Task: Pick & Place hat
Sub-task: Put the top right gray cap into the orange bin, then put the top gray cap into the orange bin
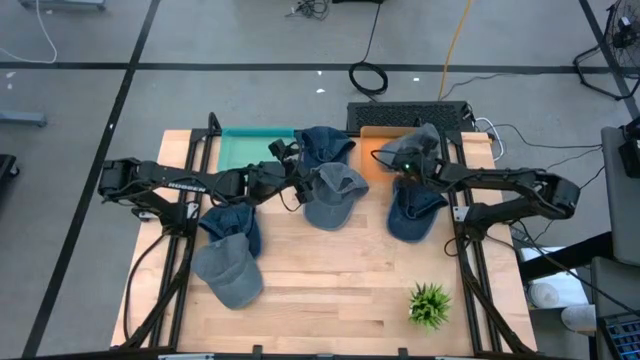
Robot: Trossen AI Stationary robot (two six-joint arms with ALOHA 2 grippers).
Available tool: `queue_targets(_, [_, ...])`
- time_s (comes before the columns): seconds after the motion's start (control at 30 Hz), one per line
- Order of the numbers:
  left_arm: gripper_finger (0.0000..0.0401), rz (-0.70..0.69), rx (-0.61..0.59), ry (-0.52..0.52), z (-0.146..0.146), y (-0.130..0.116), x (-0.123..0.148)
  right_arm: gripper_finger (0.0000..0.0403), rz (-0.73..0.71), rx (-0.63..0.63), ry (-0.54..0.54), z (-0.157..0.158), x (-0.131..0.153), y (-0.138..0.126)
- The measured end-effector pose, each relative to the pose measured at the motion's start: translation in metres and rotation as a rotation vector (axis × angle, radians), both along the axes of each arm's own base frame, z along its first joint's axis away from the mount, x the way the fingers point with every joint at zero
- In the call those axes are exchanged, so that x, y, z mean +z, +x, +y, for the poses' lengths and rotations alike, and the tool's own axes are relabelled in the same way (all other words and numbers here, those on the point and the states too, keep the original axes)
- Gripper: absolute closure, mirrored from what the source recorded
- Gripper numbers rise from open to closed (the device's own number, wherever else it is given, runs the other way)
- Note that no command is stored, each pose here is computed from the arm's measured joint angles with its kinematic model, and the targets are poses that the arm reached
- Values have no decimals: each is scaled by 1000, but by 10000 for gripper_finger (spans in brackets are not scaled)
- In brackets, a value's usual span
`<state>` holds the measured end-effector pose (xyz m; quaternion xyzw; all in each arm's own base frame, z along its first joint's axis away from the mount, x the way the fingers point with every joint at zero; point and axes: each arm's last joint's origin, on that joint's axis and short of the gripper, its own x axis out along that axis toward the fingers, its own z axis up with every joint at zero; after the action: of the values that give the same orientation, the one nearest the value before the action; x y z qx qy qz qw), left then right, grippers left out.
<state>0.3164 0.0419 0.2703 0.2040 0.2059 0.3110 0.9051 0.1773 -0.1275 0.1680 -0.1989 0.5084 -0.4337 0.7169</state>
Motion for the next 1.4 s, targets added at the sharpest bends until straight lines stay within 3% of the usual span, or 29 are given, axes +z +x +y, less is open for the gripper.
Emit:
queue_targets(0.2, [77,3,0,-1,0,0,0,403,-54,59,103,-1,-3,-1])
queue_targets(0.43, [77,4,0,-1,0,0,0,403,-66,74,112,-2,-3,0])
queue_targets(0.67, [77,4,0,-2,0,0,0,395,1,18,-61,5,11,0])
queue_targets(0.87, [77,-7,3,-13,0,0,0,325,-147,66,-98,19,30,2])
queue_targets(1.07, [77,-12,-28,-24,-1,1,0,256,-512,89,-164,34,58,11])
queue_targets(1.17, [77,-2,-75,-38,-2,1,-1,230,-617,131,-171,44,67,16])
queue_targets(1.4, [64,54,-78,-79,-2,-8,-1,158,-759,340,-65,68,73,29])
